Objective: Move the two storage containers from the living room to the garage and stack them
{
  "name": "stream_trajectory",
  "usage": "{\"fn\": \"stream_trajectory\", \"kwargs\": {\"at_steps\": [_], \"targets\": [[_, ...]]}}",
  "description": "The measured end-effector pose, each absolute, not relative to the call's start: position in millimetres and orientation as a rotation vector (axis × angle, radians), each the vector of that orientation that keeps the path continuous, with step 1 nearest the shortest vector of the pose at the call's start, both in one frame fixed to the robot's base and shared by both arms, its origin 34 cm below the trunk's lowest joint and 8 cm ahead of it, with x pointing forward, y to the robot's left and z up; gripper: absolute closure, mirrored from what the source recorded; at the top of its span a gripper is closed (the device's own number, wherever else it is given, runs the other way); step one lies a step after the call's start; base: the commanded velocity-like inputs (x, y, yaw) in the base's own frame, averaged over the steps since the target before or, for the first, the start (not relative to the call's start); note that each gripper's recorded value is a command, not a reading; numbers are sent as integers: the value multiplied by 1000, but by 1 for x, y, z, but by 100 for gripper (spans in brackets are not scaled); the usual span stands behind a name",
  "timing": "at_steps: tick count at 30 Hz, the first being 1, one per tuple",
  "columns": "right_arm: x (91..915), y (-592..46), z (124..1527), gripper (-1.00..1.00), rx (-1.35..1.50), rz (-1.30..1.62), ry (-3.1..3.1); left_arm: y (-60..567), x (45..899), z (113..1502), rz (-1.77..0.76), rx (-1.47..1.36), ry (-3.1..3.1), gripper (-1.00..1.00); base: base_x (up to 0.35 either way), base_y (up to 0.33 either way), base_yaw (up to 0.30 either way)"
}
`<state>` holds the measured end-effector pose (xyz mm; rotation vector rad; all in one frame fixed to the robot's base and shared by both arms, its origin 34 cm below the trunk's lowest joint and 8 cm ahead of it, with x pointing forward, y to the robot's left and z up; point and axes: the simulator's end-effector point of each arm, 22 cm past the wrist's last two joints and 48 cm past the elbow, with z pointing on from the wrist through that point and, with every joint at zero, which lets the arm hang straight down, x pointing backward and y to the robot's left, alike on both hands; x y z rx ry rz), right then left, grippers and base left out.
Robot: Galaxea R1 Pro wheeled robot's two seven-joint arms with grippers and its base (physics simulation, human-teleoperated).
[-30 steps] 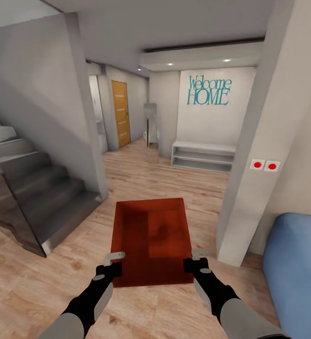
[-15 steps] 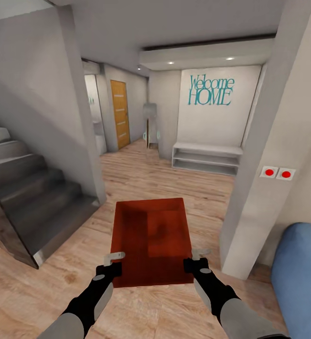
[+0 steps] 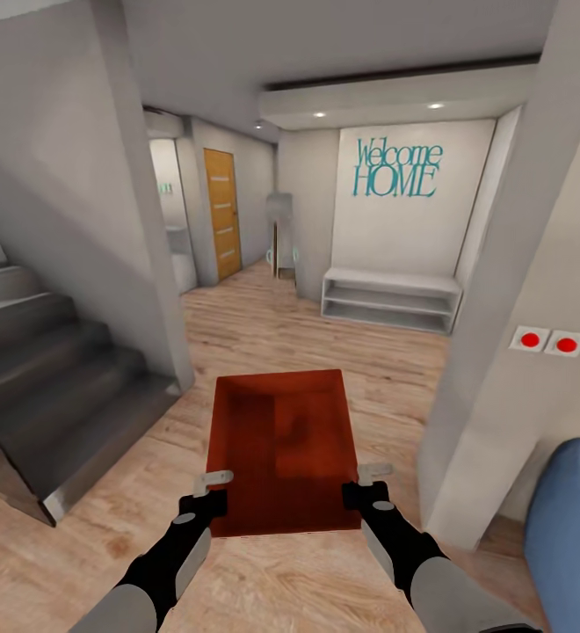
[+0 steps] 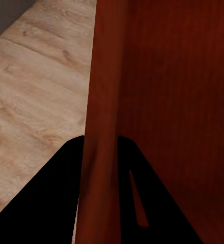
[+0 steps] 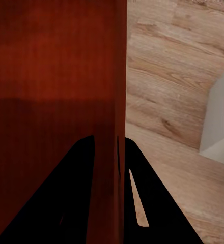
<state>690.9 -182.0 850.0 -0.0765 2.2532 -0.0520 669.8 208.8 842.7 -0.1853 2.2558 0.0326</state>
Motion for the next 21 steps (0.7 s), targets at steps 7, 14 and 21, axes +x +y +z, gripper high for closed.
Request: {"fn": "stream_trajectory", "kwargs": {"at_steps": [7, 14, 21], "targets": [[691, -182, 850, 100, -77, -52, 2253, 209, 670, 843, 32, -186, 2256, 100, 323, 0, 0], [691, -182, 850, 100, -76, -52, 2253, 209, 670, 843, 32, -185, 2256, 100, 323, 0, 0], [691, -182, 850, 100, -76, -52, 2253, 209, 670, 843, 33, -185, 2256, 100, 323, 0, 0]]}}
